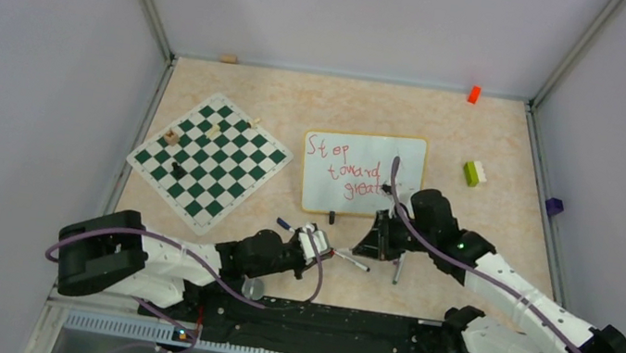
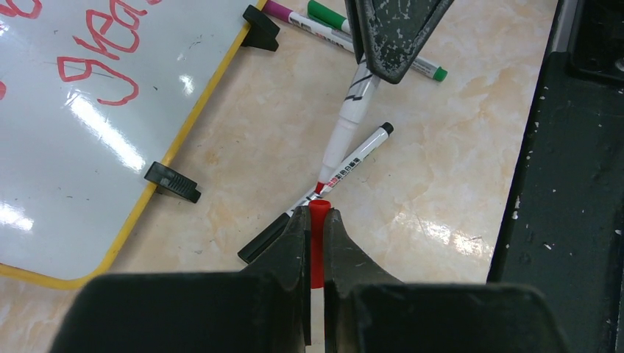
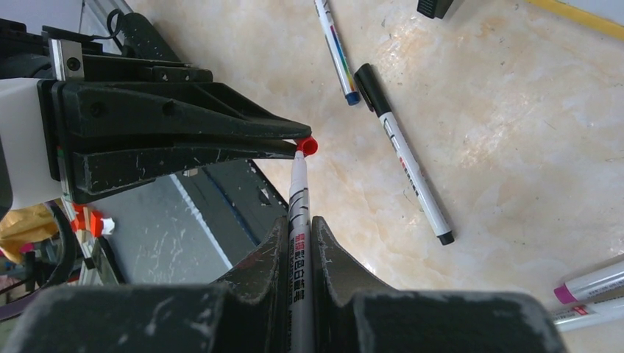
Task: Write a sentence on the whiteboard
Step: Close the whiteboard marker at the center of the board.
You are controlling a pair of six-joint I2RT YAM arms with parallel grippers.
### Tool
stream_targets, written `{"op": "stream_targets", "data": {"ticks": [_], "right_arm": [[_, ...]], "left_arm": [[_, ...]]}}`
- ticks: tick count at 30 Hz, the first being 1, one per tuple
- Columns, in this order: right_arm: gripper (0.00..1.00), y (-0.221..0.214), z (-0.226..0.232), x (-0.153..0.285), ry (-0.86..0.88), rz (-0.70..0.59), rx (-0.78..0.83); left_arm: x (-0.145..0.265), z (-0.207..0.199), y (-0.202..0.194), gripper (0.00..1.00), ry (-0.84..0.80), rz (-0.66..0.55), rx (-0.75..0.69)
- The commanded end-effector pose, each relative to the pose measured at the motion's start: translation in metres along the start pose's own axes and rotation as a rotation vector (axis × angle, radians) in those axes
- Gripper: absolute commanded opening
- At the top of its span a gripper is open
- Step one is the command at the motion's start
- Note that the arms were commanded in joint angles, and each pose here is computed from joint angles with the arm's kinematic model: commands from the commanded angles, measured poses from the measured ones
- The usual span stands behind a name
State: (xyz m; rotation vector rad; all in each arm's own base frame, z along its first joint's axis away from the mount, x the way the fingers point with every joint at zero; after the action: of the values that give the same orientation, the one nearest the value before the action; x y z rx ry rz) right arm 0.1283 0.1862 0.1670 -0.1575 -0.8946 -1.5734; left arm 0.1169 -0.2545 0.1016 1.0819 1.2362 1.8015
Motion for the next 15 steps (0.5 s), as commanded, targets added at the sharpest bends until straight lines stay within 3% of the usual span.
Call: {"op": "stream_targets", "data": {"ticks": [1,15], "right_arm": [[0.00,-0.0019,0.0020,-0.0066,0.025,0.003,0.016],[0.00,-0.0050,-0.0013,-0.0143,0.020,0.018,0.011]], "left_arm": [[0.0018,0.0004,0.0133,0.00,0.002,-0.084,-0.010],[0.0014,-0.0006,0.0140,0.00,-0.006,-0.086,-0.015]]}}
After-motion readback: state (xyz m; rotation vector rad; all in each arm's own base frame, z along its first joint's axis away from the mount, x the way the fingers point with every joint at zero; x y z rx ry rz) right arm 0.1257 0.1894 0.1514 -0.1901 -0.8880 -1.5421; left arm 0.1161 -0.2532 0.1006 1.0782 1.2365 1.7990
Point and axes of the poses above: each gripper's point midway between its finger pads, its own x axis back along the fingers, its own z axis along the line the jaws close on, y = z × x, the point moved 7 cm from there along x, back along the fingers, and after that the axes turned 8 degrees about -x, right-handed, at the moved point
